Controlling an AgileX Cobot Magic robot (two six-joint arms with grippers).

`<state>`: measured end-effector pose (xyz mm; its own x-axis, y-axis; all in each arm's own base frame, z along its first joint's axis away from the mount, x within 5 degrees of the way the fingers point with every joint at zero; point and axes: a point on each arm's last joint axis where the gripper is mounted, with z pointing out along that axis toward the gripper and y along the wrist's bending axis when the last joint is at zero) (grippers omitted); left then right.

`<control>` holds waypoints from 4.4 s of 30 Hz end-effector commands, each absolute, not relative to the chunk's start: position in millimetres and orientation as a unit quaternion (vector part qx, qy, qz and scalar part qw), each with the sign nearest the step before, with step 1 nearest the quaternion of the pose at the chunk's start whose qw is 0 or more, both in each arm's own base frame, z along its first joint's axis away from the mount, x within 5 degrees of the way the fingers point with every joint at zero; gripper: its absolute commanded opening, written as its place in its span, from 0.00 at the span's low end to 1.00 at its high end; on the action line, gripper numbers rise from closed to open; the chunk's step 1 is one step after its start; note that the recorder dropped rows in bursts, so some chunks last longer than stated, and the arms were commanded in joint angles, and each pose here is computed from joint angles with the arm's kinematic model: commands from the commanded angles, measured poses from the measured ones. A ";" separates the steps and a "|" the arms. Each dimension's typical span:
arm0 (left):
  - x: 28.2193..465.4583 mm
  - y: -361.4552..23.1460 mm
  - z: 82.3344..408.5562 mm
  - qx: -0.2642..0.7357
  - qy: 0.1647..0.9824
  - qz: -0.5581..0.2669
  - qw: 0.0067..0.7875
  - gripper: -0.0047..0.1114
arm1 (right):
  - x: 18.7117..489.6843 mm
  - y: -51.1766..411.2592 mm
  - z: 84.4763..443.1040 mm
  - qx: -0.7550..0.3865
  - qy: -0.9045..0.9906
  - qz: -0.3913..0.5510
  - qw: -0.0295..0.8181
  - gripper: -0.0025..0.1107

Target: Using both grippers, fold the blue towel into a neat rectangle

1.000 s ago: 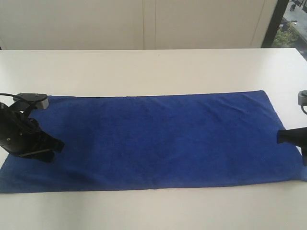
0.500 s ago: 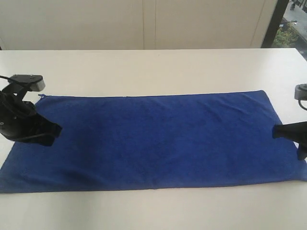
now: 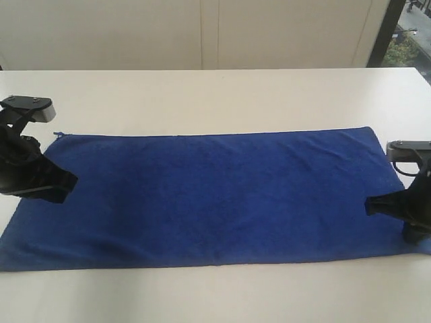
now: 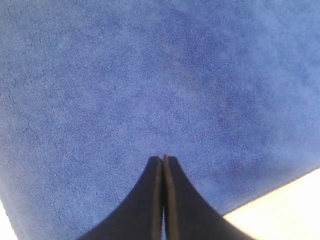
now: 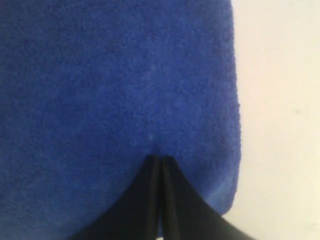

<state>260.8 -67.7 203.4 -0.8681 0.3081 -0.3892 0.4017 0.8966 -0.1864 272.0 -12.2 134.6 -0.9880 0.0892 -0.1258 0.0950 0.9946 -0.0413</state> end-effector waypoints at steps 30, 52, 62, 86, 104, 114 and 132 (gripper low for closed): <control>244.8 -60.3 236.9 0.153 0.955 -0.113 0.226 0.04 | 263.2 -15.7 166.9 0.108 0.988 -0.035 0.102 0.02; 114.7 -17.7 287.3 0.039 0.961 -0.027 0.273 0.04 | 268.0 -7.8 194.8 0.077 0.976 0.011 0.201 0.02; 89.9 -13.1 288.6 0.043 0.967 -0.021 0.252 0.04 | 287.0 -8.3 211.1 0.052 0.975 0.007 0.217 0.02; 90.3 -13.2 288.9 0.043 0.966 -0.021 0.254 0.04 | 377.7 -24.9 152.7 -0.014 0.995 0.045 0.093 0.02; 90.3 -13.2 288.9 0.043 0.966 -0.021 0.254 0.04 | 384.1 -38.1 141.8 -0.003 0.994 -0.025 0.109 0.40; 90.3 -13.2 288.9 0.043 0.966 -0.021 0.254 0.04 | 384.0 -38.0 130.3 -0.003 0.996 -0.023 0.091 0.40; 90.3 -13.2 288.9 0.043 0.966 -0.021 0.254 0.04 | 381.8 -42.8 123.2 0.036 0.997 -0.021 0.063 0.02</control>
